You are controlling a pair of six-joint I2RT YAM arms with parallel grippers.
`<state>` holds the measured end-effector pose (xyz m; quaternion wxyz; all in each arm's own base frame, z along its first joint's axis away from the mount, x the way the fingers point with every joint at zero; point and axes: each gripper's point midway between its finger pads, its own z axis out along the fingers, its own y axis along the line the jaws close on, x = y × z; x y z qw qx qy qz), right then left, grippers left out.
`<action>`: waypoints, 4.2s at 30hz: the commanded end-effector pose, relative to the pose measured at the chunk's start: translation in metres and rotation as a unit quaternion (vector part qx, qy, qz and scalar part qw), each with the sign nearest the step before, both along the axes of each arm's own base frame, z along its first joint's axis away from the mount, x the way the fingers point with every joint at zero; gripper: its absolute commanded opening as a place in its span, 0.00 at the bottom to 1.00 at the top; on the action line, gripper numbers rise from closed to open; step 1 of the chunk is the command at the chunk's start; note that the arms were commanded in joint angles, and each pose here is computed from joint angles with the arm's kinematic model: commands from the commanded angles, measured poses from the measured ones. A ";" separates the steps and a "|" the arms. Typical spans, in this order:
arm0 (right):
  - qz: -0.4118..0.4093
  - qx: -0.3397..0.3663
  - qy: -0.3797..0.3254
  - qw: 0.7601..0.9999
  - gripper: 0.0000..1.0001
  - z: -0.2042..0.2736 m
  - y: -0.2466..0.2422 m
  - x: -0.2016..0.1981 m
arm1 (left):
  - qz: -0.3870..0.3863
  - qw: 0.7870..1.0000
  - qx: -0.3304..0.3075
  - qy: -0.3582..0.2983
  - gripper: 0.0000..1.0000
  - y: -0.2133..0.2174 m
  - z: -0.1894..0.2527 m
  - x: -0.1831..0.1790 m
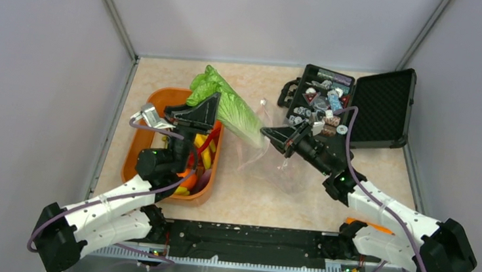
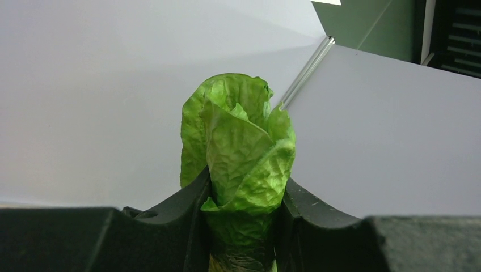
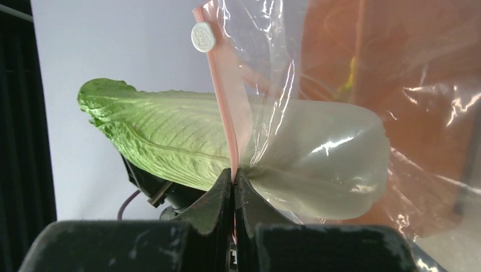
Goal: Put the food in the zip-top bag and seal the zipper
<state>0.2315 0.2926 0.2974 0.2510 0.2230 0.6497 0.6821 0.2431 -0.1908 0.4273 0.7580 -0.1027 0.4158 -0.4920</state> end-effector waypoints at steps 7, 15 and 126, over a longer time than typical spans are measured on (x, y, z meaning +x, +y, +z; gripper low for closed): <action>0.009 0.087 -0.050 0.995 0.00 0.051 -0.004 -0.002 | -0.053 0.998 0.002 0.020 0.00 -0.010 -0.021 -0.011; -0.001 0.073 -0.064 0.995 0.00 0.051 -0.005 -0.001 | -0.058 0.995 0.070 0.043 0.06 -0.024 -0.044 -0.008; 0.022 -0.037 -0.164 0.986 0.00 0.033 0.002 -0.007 | -0.341 0.770 0.515 0.158 0.00 -0.047 -0.151 -0.031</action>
